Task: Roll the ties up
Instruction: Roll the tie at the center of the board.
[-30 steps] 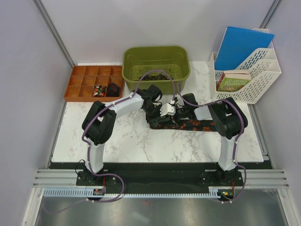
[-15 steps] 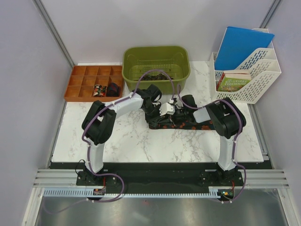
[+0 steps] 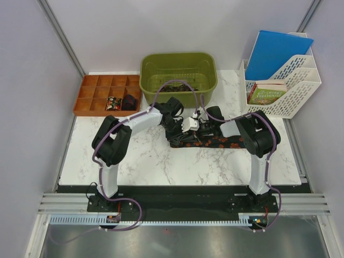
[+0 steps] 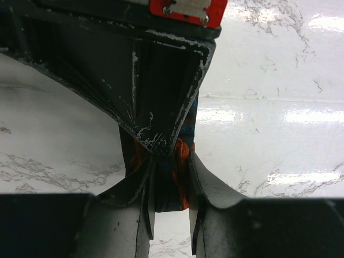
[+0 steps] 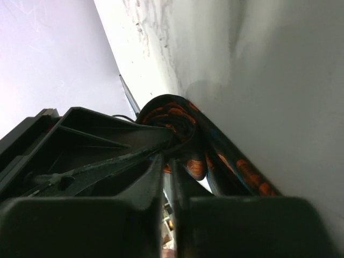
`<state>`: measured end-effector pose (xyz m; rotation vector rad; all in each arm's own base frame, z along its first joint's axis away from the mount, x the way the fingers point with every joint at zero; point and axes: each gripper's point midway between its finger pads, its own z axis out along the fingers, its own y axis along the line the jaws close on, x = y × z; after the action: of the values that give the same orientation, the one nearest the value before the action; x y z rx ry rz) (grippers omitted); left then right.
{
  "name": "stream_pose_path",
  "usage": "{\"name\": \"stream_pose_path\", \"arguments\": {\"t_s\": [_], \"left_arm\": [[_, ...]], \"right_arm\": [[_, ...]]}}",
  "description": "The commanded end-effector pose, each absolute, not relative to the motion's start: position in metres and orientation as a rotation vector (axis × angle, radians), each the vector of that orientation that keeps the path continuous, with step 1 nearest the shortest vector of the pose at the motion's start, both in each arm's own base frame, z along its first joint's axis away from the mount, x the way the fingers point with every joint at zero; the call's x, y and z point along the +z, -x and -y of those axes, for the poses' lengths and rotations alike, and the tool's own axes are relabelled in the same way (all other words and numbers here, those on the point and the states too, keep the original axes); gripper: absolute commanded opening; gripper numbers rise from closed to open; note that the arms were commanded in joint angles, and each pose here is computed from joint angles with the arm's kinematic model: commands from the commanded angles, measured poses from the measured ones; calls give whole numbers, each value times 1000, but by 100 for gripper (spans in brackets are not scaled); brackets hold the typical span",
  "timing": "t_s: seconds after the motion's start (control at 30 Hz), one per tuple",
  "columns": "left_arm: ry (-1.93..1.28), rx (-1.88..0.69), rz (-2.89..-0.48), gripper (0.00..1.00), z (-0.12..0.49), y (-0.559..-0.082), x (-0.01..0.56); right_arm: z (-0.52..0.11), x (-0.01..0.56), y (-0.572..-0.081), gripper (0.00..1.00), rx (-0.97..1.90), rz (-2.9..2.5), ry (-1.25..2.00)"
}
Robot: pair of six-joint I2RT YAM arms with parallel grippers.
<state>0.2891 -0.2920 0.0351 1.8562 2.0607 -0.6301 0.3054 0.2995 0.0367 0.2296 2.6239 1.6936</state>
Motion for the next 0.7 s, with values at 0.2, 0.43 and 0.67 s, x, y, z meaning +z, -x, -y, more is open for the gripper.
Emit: {"name": "stream_pose_path", "arguments": {"t_s": [0.2, 0.43, 0.67], "left_arm": [[-1833, -662, -2069, 27, 295, -287, 27], [-1830, -693, -2056, 27, 299, -286, 29], [-1820, -702, -2060, 28, 299, -286, 28]], "right_arm": [[-295, 33, -299, 36, 1662, -2642, -269], [-300, 9, -287, 38, 1618, -2725, -287], [-303, 1, -285, 7, 1630, -2747, -276]]}}
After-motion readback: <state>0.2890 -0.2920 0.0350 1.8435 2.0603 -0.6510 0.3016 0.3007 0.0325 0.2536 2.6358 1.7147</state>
